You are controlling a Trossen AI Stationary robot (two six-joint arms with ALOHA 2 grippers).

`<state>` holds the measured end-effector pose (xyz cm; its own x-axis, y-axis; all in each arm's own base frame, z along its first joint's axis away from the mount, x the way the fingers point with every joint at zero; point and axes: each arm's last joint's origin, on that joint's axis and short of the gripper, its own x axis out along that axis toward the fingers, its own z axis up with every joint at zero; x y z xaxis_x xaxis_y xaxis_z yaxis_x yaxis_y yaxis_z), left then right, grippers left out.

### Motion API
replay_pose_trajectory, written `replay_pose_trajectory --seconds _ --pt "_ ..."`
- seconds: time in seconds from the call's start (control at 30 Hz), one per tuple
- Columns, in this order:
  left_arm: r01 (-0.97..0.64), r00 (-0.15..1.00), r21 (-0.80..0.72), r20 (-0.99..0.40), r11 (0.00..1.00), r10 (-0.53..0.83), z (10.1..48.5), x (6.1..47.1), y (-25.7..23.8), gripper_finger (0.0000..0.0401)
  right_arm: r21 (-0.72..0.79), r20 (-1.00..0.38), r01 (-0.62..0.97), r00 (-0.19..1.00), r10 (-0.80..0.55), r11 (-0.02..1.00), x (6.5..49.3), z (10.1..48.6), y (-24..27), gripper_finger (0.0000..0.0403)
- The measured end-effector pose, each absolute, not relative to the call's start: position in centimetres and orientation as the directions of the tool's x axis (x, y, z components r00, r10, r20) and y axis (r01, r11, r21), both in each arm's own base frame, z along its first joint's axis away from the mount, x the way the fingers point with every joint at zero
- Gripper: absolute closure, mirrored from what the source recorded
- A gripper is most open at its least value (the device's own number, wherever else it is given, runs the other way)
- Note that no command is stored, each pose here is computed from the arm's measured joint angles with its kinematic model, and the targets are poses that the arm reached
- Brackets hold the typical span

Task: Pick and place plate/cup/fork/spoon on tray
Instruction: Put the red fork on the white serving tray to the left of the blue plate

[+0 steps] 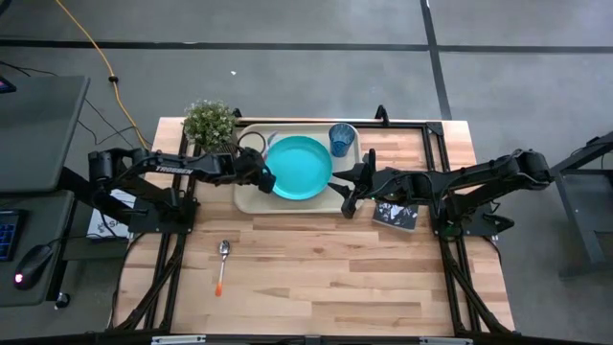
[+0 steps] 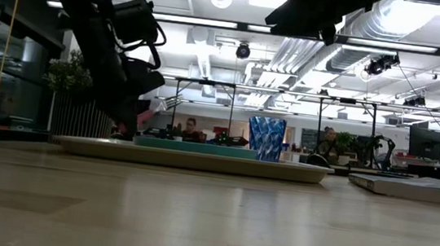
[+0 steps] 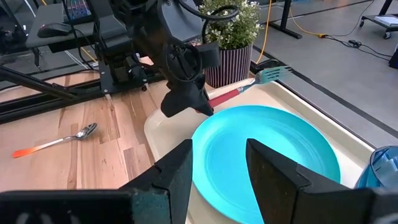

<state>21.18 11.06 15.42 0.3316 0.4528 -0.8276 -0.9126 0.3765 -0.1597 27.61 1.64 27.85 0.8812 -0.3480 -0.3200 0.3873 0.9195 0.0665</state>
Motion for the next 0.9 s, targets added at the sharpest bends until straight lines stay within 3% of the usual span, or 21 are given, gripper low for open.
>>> replay_pose_trajectory --seconds 0.4,0.63,0.8,0.9 --pt "-0.944 0.254 -0.108 -0.841 0.312 0.478 15.5 20.1 11.1 0.04 0.063 -0.333 0.389 0.876 -0.348 0.919 27.6 27.7 1.6 0.0261" --pt "-0.949 0.285 -0.218 -0.903 0.228 0.321 12.8 18.7 9.6 0.04 0.062 -0.359 0.396 0.866 -0.35 0.916 27.4 27.4 1.6 0.0261" --pt "-0.881 0.47 -0.409 -0.818 0.24 0.331 12.0 19.2 9.4 0.04 0.062 -0.357 0.395 0.866 -0.349 0.917 27.5 27.5 1.6 0.0261" --pt "-0.879 0.475 -0.423 -0.814 0.218 0.334 11.9 19.0 9.6 0.04 0.062 -0.357 0.395 0.866 -0.349 0.917 27.5 27.5 1.6 0.0261"
